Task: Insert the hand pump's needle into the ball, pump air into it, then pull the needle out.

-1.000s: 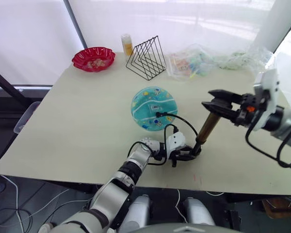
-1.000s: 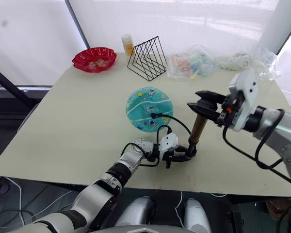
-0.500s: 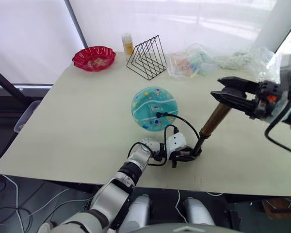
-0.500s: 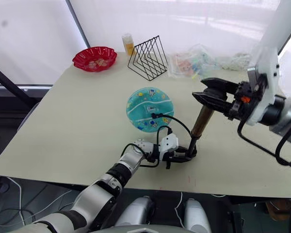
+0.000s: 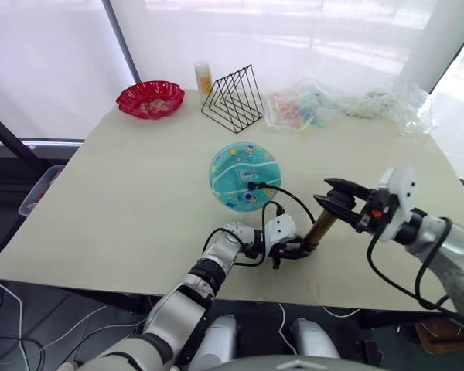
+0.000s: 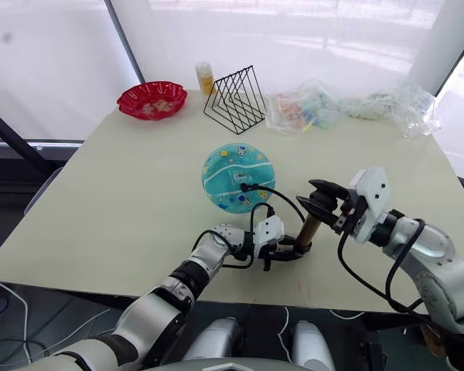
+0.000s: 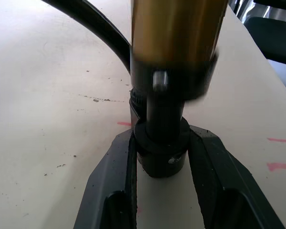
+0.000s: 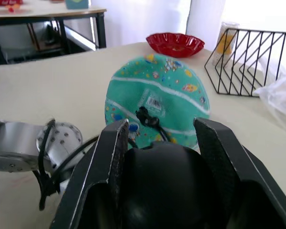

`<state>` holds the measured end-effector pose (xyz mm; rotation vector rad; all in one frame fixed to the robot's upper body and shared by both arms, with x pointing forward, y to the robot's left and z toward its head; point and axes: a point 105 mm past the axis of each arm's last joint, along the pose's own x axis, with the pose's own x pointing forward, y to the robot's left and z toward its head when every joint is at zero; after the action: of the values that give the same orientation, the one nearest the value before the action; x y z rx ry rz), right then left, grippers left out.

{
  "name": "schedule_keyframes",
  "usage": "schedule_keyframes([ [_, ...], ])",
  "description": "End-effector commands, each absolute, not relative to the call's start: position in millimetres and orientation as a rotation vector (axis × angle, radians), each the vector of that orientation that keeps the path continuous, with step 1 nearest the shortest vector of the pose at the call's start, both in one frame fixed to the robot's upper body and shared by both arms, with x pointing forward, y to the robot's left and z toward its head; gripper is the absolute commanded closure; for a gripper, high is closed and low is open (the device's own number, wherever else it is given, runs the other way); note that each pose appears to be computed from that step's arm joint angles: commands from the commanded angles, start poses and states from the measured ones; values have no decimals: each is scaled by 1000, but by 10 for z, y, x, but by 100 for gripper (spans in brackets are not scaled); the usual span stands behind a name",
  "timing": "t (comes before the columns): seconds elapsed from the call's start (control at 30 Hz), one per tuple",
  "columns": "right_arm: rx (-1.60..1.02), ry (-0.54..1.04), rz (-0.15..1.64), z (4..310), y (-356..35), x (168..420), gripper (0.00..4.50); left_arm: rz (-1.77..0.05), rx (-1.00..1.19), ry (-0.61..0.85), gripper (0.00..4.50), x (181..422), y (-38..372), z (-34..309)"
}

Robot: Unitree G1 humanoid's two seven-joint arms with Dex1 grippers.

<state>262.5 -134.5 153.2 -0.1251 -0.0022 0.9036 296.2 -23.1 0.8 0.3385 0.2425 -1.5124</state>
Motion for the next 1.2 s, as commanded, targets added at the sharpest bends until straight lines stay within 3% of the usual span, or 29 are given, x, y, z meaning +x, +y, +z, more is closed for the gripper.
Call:
schedule_keyframes([
  [0.03, -99, 118, 873, 1213, -1411, 2623, 283, -1552, 367, 432, 346, 2746, -77, -386],
  [0.27, -133, -25, 892, 1762, -1420, 2643, 283, -1558, 371, 429, 346, 2745, -81, -383],
  [0.63, -193, -254, 957, 3046, -1495, 2479, 283, -1574, 378, 431, 346, 2731, -85, -388],
  [0.83, -178, -293, 971, 3397, -1509, 2391, 283, -1578, 381, 430, 346, 2731, -89, -387],
  [1.0, -207, -165, 951, 3068, -1513, 2470, 283, -1583, 383, 431, 346, 2721, -88, -393],
  [1.1, -179, 9, 932, 2394, -1492, 2594, 283, -1586, 385, 429, 346, 2717, -90, -392],
  [1.2, -173, 81, 900, 2001, -1506, 2662, 283, -1589, 387, 429, 346, 2713, -91, -395],
])
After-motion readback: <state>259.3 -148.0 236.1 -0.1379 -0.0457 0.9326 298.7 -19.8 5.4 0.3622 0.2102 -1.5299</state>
